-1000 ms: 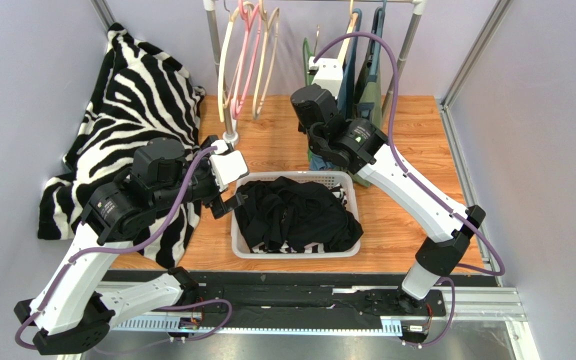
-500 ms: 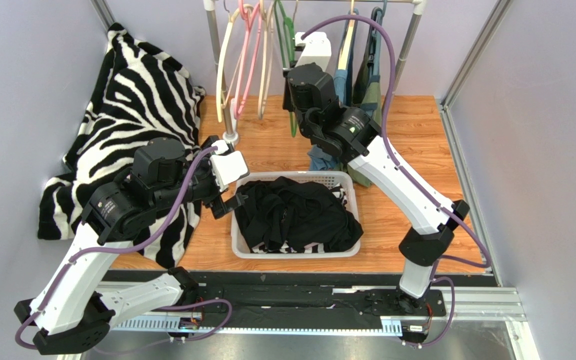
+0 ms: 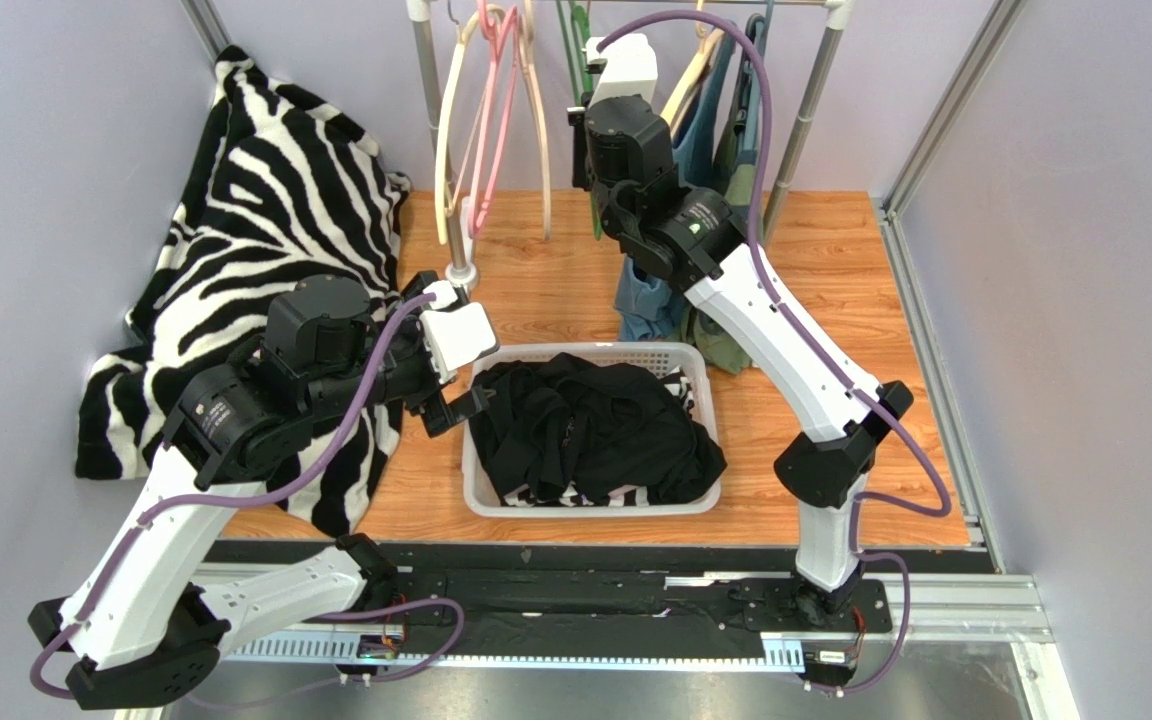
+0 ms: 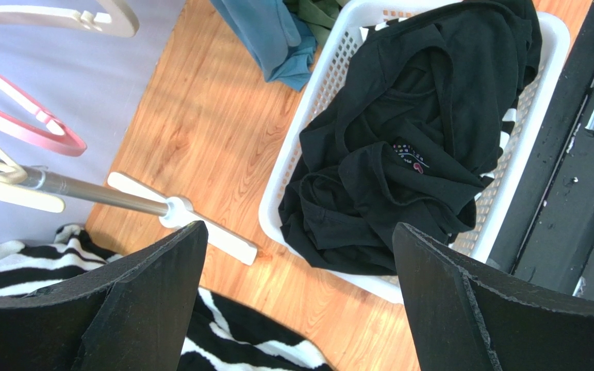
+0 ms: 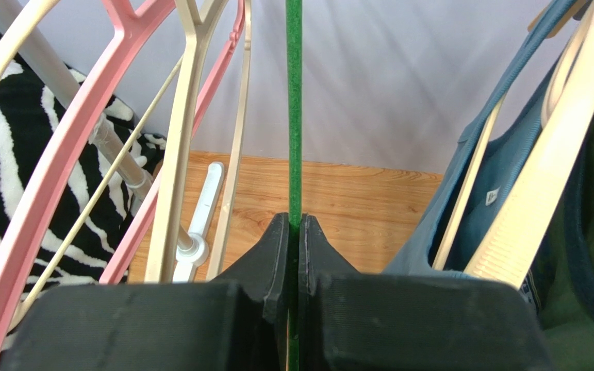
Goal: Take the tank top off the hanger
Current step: Place the hanger at the clothesline.
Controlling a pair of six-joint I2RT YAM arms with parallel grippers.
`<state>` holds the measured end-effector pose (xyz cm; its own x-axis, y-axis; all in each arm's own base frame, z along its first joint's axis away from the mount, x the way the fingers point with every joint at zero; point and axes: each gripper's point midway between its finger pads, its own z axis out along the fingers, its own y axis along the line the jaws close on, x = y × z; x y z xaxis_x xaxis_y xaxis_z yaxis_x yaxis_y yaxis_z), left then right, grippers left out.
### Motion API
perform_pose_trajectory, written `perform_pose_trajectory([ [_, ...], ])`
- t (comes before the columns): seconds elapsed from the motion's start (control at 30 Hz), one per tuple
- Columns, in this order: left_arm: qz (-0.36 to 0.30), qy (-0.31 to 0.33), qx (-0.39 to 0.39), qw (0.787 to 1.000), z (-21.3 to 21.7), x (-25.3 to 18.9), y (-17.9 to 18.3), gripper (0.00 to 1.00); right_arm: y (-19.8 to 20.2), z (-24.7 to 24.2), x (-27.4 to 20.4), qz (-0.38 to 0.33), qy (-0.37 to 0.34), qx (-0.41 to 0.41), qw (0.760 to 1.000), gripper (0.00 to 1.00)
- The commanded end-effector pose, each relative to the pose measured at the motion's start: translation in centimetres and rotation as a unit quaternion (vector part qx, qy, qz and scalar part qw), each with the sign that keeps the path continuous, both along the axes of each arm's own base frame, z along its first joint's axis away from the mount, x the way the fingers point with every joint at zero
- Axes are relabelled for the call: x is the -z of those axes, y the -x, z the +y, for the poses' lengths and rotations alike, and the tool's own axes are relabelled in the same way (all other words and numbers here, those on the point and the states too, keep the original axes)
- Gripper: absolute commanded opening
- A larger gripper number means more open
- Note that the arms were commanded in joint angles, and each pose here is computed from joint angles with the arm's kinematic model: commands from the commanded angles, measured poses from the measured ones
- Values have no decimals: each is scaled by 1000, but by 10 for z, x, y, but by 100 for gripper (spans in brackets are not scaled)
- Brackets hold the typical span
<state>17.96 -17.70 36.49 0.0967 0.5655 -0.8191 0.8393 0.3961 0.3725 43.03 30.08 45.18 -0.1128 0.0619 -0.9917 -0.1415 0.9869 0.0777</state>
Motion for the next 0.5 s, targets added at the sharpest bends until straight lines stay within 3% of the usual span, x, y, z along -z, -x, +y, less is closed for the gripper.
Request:
perform_pose_trajectory([
  [0.0, -17, 5, 7, 1000, -1, -8, 0, 97, -8, -5, -25, -31, -31, 10, 999, 0],
  [0.47, -8, 8, 18, 1000, -5, -5, 3, 96, -28, 3, 8, 4, -7, -8, 1000, 0],
])
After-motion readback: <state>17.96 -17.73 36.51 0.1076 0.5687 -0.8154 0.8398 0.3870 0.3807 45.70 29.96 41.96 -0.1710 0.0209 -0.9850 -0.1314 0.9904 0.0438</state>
